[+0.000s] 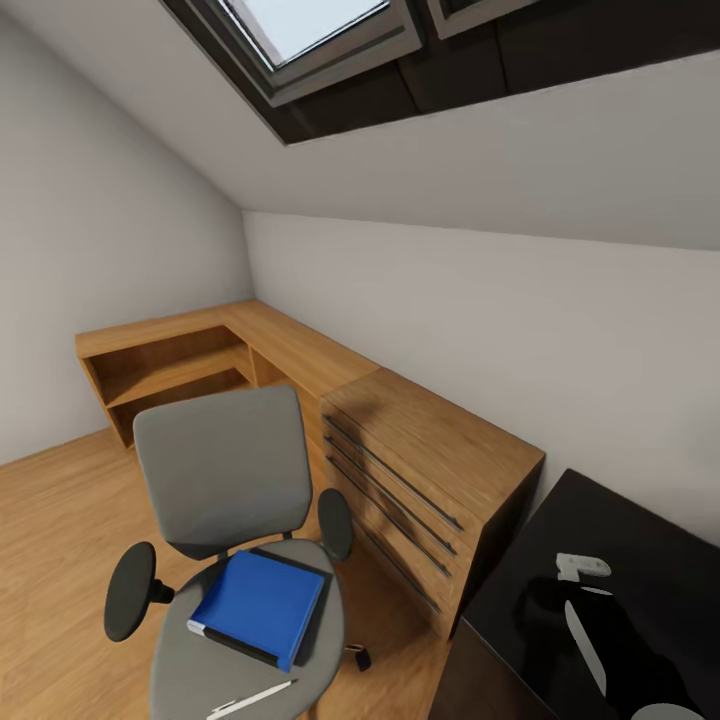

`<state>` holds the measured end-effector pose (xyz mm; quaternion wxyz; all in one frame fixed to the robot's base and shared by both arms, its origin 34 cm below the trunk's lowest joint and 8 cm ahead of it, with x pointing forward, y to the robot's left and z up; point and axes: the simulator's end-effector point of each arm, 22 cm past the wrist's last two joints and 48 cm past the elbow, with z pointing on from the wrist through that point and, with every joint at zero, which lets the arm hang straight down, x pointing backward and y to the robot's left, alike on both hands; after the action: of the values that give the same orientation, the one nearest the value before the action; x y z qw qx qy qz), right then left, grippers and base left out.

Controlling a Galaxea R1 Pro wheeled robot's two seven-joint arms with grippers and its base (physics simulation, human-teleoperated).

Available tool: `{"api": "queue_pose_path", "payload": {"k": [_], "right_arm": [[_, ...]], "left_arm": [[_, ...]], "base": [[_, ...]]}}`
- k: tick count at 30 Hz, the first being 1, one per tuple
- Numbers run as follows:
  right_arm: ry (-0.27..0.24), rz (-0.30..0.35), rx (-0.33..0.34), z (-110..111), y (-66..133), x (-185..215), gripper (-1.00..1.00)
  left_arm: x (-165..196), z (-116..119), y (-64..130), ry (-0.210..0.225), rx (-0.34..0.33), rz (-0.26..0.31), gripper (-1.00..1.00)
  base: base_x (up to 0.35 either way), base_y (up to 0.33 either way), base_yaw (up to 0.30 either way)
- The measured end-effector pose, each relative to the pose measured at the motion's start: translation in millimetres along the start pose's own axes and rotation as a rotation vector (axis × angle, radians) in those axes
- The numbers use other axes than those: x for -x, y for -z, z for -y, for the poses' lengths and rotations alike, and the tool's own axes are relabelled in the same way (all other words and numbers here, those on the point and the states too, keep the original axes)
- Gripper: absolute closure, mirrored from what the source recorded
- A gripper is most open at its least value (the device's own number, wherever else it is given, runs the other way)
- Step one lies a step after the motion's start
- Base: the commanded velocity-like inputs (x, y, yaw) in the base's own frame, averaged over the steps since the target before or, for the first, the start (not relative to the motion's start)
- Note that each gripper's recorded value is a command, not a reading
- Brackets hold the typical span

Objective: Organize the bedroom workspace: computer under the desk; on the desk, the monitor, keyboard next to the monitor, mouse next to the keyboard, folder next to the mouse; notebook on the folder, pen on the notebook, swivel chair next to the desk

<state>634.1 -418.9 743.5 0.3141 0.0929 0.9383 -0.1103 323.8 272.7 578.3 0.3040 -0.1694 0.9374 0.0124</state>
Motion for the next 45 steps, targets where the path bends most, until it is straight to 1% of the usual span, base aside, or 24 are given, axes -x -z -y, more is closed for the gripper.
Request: {"api": "queue_pose_path", "payload": {"k": [5,7,41,42,45], "right_arm": [[0.0,0.0,0.0,-1.2,-5.5,-3.3,-1.0],[-0.008,0.005,0.006,-2.8,-6.9,-2.6,-1.0],[-0.007,0.006,0.004,-2.4,-7.0,-2.2,-1.0],[-0.006,0.006,0.004,-2.4,-7.0,-2.2,1.0],[-0.005,0.007,0.003,-2.2,-7.0,-2.0,1.0]], "left_arm": [[-2.3,-0.2,-5.8,0.0,0.0,0.003,-1.0],[-3.7,-0.4,-7.9,0.0,0.0,0.004,-1.0],[-3.4,-0.2,-8.2,0.0,0.0,0.004,-1.0],[-3.2,-0.2,-8.2,0.0,0.0,0.004,-1.0],[-3.3,-0.2,-8.2,0.0,0.0,0.004,-1.0]], "base": [[0.0,0.0,0.0],[0.0,0.0,0.0],[0.0,0.0,0.0],[0.0,0.0,0.0],[0.0,0.0,0.0]]}}
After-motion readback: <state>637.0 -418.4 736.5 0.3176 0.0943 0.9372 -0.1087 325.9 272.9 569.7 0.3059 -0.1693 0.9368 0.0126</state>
